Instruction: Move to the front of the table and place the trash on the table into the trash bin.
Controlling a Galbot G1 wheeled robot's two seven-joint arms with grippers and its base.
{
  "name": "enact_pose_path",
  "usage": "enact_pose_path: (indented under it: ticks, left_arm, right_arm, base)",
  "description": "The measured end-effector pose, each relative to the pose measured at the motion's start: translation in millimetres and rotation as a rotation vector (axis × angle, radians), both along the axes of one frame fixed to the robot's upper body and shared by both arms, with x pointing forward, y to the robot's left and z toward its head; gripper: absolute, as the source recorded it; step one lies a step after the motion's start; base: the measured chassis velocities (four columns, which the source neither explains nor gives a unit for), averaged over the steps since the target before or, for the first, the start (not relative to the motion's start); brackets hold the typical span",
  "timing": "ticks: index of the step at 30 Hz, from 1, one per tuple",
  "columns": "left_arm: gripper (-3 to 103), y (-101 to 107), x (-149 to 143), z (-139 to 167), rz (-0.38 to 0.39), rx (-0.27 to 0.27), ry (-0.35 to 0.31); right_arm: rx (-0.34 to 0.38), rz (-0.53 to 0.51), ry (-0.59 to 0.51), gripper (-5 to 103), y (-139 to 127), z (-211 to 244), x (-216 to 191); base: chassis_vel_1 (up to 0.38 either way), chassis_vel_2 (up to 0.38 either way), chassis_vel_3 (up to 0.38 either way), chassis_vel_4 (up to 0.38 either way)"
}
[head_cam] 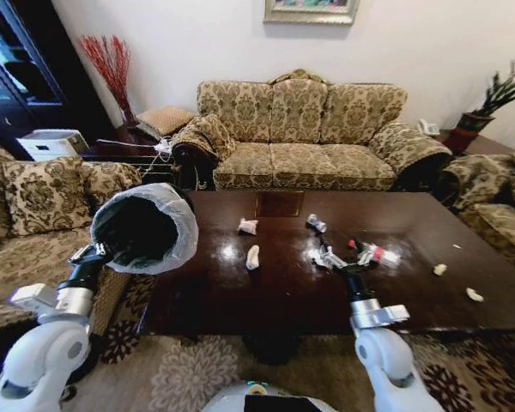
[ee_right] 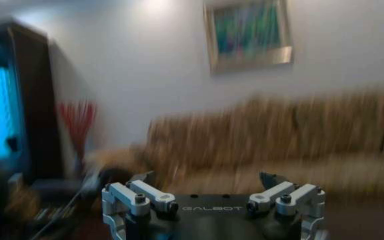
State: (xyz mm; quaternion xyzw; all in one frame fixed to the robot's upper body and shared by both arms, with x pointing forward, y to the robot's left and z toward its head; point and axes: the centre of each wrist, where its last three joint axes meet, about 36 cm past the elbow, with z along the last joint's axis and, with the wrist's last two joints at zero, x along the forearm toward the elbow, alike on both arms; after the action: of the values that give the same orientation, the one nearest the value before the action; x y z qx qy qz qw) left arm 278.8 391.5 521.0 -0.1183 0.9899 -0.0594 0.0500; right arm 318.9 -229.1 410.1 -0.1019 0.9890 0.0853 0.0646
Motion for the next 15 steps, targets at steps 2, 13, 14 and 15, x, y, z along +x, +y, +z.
enact_pose_path:
  ticks: [2, 13, 14, 15]
  left_arm:
    - [0, -1, -2, 1, -0.004, 0.003, 0.001]
    - [0, -3, -6, -6, -0.007, 0.021, 0.015]
    - [0, -5, -6, -8, -0.011, 0.02, 0.02]
    - [0, -5, -6, -8, -0.011, 0.02, 0.02]
  right_arm:
    - [0.061, 0.059, 0.138, 100, 27, 7, -15]
    - [0.03, 0.092, 0.118, 100, 19, -2, -9]
    - [0.023, 0.099, 0.124, 100, 23, -11, -5]
    - [0.023, 0.099, 0.124, 100, 23, -11, -5]
  base:
    - [-0.017, -0.03, 0.006, -0.002]
    - [-0.011, -0.061, -0.012, 0.042]
    - [0.0, 0.0, 0.0, 0.0]
    - [0.0, 0.0, 0.0, 0.0]
